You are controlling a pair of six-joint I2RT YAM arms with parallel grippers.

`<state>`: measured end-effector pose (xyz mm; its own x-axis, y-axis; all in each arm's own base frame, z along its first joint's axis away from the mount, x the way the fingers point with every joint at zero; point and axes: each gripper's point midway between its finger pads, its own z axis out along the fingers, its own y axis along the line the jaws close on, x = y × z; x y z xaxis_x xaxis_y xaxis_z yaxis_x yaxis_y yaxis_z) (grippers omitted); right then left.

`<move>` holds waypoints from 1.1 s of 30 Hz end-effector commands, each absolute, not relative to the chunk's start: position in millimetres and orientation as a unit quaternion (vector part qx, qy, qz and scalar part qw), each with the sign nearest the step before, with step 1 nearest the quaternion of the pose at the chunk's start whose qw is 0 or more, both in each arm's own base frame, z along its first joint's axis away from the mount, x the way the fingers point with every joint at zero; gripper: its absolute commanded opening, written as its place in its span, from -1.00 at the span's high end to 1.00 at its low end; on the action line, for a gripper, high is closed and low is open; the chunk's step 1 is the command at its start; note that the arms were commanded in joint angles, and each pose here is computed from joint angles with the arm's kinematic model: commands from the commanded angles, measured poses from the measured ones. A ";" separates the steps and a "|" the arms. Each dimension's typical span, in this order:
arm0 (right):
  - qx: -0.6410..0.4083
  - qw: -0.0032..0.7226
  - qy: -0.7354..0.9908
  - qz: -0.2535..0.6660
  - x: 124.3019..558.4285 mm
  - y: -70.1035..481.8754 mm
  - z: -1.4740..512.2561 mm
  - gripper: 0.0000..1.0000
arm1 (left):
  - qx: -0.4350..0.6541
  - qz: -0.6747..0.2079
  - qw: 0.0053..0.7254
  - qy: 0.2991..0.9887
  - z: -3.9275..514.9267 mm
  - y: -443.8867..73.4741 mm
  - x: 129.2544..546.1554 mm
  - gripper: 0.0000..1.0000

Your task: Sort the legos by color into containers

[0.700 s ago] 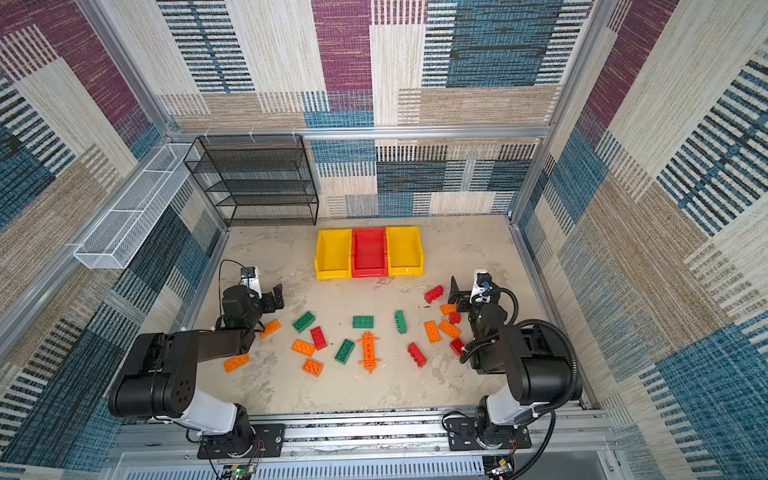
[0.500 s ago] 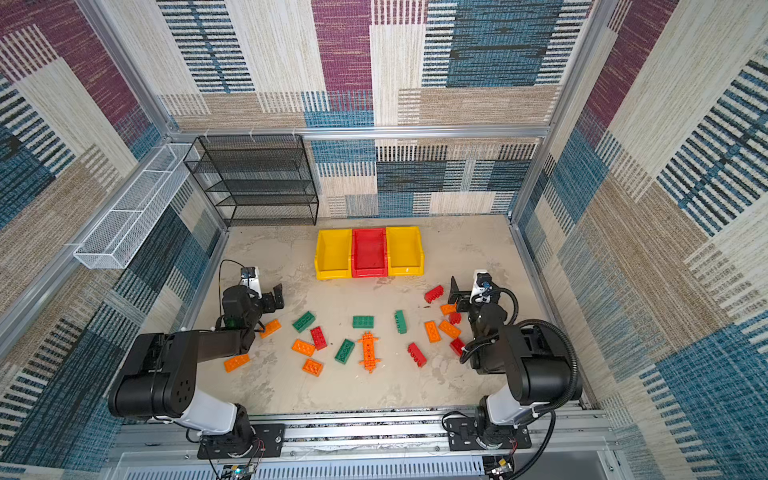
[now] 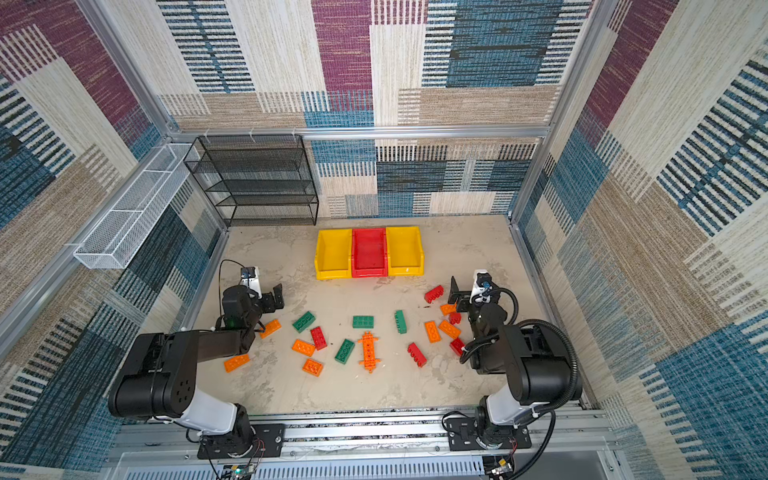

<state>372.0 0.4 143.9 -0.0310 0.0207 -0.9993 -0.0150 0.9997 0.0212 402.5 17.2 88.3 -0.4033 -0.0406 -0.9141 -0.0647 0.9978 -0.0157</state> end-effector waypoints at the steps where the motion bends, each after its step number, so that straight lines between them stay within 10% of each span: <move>1: -0.002 0.704 0.710 0.013 373.1 1.1 149.8 -0.99 | -0.022 0.016 0.558 0.829 95.5 17.5 404.9 -0.98; 33: 0.136 0.618 0.774 -0.024 427.7 -13.4 193.6 -0.99 | -0.079 0.033 0.529 0.844 141.4 32.3 404.3 -0.94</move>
<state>427.1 -11.8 220.7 -0.0442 0.0930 -0.9947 0.1597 0.9835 0.0849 415.2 25.1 150.2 -0.3438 -0.0458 -0.9379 -0.1012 0.9948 -0.0114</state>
